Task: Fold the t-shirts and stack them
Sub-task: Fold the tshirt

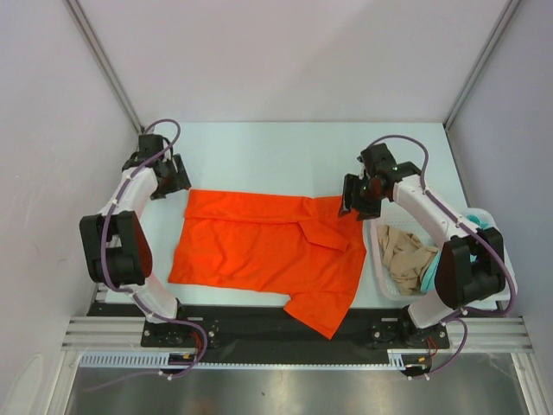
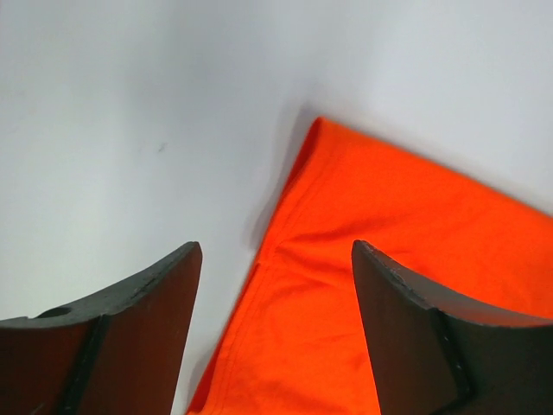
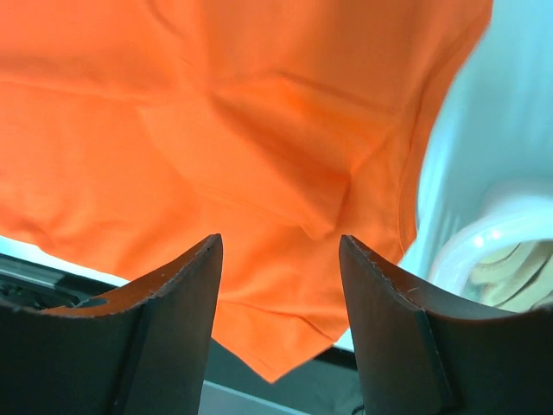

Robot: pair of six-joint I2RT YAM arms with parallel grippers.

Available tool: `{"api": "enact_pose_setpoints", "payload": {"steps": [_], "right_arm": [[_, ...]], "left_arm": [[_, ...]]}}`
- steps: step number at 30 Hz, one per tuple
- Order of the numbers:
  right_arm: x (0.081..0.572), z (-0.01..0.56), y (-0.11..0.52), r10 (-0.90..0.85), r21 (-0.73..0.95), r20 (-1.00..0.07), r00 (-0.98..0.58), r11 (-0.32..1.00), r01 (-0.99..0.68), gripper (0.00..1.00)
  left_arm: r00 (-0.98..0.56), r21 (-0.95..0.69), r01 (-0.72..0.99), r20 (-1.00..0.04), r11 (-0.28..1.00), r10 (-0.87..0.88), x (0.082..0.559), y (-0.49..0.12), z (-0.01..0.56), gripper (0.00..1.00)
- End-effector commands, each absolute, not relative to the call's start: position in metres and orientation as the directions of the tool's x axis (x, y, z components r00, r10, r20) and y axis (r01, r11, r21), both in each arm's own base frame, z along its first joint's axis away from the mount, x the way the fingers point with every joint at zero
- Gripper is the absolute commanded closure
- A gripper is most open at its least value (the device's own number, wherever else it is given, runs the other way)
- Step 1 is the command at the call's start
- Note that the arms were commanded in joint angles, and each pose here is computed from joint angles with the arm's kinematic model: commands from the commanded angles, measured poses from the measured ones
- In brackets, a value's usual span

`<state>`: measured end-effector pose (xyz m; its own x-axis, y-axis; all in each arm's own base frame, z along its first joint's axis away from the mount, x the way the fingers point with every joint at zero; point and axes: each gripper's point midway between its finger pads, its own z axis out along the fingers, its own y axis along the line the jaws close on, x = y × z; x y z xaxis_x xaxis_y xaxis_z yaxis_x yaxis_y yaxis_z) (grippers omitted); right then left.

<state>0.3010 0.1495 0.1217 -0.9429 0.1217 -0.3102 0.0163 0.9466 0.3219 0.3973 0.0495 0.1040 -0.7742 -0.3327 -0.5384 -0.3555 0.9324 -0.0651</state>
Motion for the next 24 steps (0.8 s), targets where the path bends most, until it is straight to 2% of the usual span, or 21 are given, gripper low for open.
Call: {"api": "enact_pose_setpoints", "payload": {"steps": [1, 8, 11, 14, 16, 24], "right_arm": [[0.32, 0.144, 0.157, 0.081, 0.332, -0.367, -0.927, 0.942, -0.049, 0.39], [0.339, 0.153, 0.172, 0.105, 0.394, -0.373, -0.922, 0.918, -0.055, 0.39], [0.345, 0.152, 0.174, 0.101, 0.396, -0.374, -0.922, 0.917, -0.06, 0.39], [0.352, 0.152, 0.171, 0.105, 0.394, -0.373, -0.922, 0.918, -0.055, 0.39], [0.356, 0.151, 0.168, 0.113, 0.392, -0.371, -0.922, 0.919, -0.045, 0.39], [0.366, 0.145, 0.159, 0.143, 0.397, -0.367, -0.919, 0.917, -0.016, 0.39]], "left_arm": [[-0.756, -0.168, -0.173, -0.609, 0.971, -0.24, 0.434, 0.028, 0.112, 0.25], [-0.784, -0.177, -0.125, -0.585, 0.976, -0.206, 0.471, 0.026, 0.087, 0.26], [-0.808, -0.158, -0.138, -0.553, 0.978, -0.203, 0.478, 0.031, 0.074, 0.31], [-0.812, -0.172, -0.137, -0.544, 0.976, -0.21, 0.48, 0.028, 0.068, 0.35], [-0.824, -0.169, -0.145, -0.525, 0.975, -0.213, 0.478, 0.027, 0.063, 0.41], [-0.861, -0.174, -0.185, -0.446, 0.967, -0.245, 0.455, 0.023, 0.039, 0.48]]}}
